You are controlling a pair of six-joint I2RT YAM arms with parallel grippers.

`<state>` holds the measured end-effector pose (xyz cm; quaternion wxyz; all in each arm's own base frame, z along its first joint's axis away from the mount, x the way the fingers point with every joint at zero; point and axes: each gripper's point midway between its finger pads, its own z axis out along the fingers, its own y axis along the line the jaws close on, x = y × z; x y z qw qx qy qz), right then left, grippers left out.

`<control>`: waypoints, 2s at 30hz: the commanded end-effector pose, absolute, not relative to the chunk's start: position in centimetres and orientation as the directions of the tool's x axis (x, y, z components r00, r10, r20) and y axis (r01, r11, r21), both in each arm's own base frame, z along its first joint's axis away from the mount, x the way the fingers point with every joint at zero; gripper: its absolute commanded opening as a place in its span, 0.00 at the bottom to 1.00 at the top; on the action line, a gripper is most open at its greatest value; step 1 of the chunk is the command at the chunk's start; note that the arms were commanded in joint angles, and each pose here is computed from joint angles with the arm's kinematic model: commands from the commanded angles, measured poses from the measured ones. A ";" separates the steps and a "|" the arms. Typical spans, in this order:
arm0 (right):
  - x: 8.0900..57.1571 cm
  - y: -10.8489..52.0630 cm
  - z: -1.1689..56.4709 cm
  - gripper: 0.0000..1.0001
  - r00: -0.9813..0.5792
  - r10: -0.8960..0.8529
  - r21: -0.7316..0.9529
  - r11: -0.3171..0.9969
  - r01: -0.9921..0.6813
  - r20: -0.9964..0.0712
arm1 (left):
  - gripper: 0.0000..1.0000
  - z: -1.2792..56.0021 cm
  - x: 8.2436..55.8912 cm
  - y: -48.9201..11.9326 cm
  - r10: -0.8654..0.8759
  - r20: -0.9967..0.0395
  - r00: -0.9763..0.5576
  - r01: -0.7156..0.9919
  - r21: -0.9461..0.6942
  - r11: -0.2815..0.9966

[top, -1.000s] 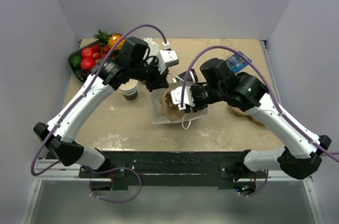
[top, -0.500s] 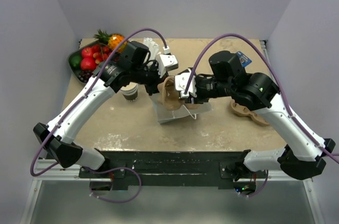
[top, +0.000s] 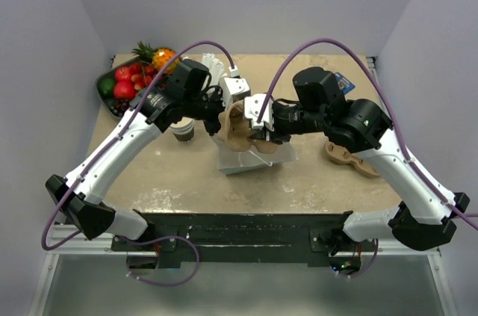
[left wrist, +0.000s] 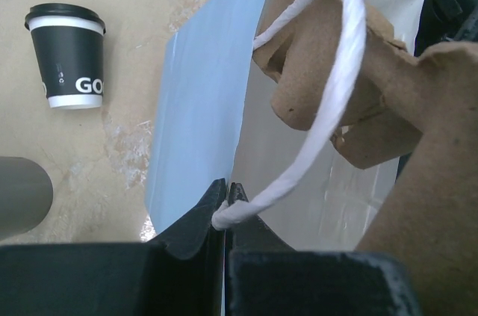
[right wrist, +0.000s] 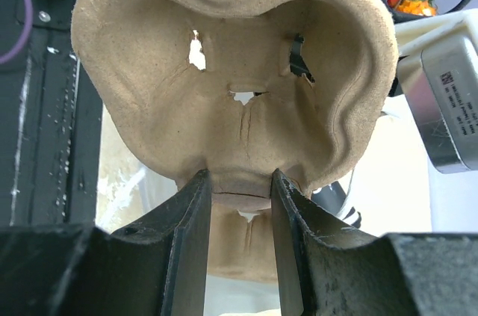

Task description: Pack the takeout coffee

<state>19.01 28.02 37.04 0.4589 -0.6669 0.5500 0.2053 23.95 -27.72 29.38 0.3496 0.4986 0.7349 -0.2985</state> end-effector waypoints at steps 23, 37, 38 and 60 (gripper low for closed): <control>19.8 26.2 31.9 0.00 0.295 -0.687 -0.403 -0.004 -0.915 -0.664 | 0.00 32.7 23.8 -27.8 0.436 -0.867 -0.240 0.943 -0.102 0.317; 18.1 25.5 28.8 0.00 0.365 -0.760 -0.406 -0.147 -0.902 -0.537 | 0.00 33.2 25.0 -27.1 0.380 -0.872 -0.309 0.920 -0.173 0.352; 17.8 25.7 28.5 0.00 0.376 -0.765 -0.410 -0.161 -0.898 -0.523 | 0.00 33.3 25.0 -27.1 0.377 -0.872 -0.312 0.919 -0.176 0.354; 21.2 24.5 26.1 0.00 0.339 -0.898 -0.482 -0.173 -0.859 -0.282 | 0.00 32.6 22.2 -27.7 0.367 -0.856 -0.365 0.926 -0.293 0.239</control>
